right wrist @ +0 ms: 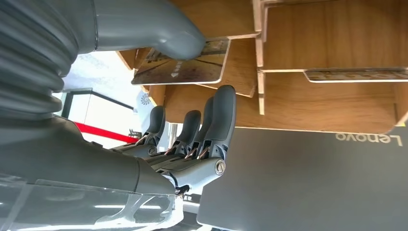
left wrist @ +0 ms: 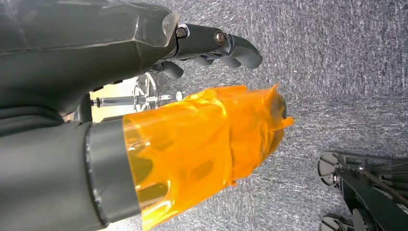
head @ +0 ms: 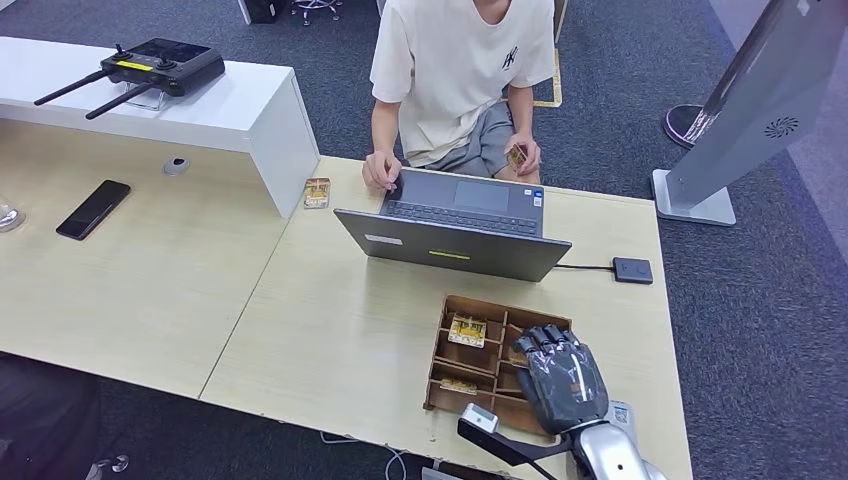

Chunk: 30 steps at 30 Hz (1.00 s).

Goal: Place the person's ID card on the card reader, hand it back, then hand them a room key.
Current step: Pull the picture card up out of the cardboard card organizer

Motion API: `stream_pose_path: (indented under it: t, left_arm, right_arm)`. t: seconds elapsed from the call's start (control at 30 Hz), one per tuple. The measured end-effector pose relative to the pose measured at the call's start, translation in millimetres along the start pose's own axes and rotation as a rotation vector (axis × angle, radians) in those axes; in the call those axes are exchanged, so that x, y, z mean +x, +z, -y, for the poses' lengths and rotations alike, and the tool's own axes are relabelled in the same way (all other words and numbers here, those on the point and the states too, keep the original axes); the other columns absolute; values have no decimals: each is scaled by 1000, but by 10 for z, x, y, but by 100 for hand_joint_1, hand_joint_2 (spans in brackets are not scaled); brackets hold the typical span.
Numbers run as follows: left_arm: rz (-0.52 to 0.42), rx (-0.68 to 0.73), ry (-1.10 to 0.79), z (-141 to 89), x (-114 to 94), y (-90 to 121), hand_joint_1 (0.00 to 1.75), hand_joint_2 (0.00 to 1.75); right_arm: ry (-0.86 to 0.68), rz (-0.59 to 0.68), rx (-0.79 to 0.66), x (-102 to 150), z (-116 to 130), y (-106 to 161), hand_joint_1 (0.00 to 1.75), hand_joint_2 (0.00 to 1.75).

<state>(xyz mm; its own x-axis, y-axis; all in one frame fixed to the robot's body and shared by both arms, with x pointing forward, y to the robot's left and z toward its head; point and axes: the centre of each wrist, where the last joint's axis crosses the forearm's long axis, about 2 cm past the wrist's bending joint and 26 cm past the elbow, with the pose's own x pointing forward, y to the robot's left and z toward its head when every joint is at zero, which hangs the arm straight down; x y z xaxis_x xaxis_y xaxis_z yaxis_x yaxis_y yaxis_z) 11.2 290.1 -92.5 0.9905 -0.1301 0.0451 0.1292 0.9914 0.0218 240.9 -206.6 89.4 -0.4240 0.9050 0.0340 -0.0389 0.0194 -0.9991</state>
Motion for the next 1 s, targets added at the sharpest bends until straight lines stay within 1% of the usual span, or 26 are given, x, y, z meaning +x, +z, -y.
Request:
stream_pose_path:
  t: [0.07,0.13,0.2,0.23,0.4,0.8,1.0]
  left_arm:
    - [-1,1,3,-5,-5,2,0,0]
    - [-1,2,6,-10,-12,4,0,0]
    - [-3,2,9,-14,-24,5,0,0]
    - [-4,2,11,-14,-30,5,0,0]
    - [-9,2,19,-24,-41,9,0,0]
    - [-8,5,24,-36,-28,11,0,0]
    - [-2,6,21,-39,-10,11,0,0]
  right_arm:
    - [2,-7,2,-18,1,1,112,175]
    - [6,-13,6,-38,1,4,143,175]
    - [9,-19,10,-59,-1,9,163,175]
    - [10,-21,12,-68,-1,11,166,175]
    - [12,-27,16,-94,-3,24,174,175]
    - [-3,-35,33,-107,2,23,175,175]
    - [-72,-50,54,-134,23,18,175,175]
